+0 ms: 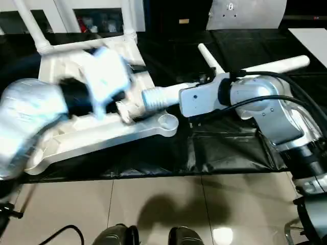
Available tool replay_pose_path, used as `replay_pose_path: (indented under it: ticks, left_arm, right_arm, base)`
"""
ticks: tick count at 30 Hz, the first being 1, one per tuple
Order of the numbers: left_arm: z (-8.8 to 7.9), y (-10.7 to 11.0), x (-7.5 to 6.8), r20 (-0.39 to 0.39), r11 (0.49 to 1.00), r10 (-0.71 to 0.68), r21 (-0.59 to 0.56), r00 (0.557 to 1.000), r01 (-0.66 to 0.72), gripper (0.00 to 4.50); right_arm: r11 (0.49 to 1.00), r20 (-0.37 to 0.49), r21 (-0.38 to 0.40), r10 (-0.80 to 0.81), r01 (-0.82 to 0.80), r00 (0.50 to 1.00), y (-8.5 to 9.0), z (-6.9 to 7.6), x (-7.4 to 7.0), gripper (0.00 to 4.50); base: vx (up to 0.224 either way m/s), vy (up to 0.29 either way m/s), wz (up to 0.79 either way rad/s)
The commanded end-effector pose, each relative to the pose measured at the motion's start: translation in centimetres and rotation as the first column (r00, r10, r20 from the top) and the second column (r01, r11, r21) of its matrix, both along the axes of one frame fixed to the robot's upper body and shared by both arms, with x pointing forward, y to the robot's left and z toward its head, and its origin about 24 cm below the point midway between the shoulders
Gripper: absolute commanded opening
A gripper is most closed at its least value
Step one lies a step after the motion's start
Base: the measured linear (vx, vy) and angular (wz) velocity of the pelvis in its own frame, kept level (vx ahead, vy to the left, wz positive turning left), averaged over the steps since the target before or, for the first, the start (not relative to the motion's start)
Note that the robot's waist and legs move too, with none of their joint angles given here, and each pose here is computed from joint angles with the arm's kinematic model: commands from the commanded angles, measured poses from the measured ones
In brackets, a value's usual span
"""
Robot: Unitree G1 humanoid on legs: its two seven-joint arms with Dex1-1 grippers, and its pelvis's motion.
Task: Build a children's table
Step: Pick table leg
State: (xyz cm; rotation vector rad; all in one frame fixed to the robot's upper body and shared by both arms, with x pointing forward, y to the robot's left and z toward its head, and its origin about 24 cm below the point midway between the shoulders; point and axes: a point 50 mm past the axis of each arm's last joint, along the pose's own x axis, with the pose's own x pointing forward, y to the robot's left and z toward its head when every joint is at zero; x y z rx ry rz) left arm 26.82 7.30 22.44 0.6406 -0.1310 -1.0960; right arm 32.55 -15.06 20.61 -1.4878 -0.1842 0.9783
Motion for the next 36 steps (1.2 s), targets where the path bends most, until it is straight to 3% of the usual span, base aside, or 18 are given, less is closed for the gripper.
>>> replay_pose_path:
  ticks: [1,11,24,36]
  left_arm:
    - [-0.6,-0.5,0.2,0.014,0.998,0.008,0.066,1.000,-0.009,4.48]
    - [-2.9,0.0,1.4,0.065,0.971,0.103,0.208,0.992,-0.115,4.48]
    - [-4.8,-0.2,2.2,0.096,0.939,0.220,0.251,0.971,-0.237,4.48]
    - [-2.7,1.2,1.0,0.012,0.983,0.186,0.001,0.982,-0.186,4.48]
  right_arm:
    - [0.999,0.020,-0.014,0.038,-0.038,0.999,0.6,0.7,0.1,1.85]
    - [0.996,0.061,0.005,0.092,-0.092,0.994,1.3,2.2,0.4,1.85]
    - [0.991,0.088,0.018,0.129,-0.131,0.988,2.1,3.2,0.6,1.85]
    - [0.996,0.054,-0.029,0.089,-0.087,0.995,0.7,1.8,1.4,1.85]
  base:
    - [0.000,0.000,0.00]
    - [0.000,0.000,0.00]
    - [0.000,0.000,0.00]
    - [0.000,0.000,0.00]
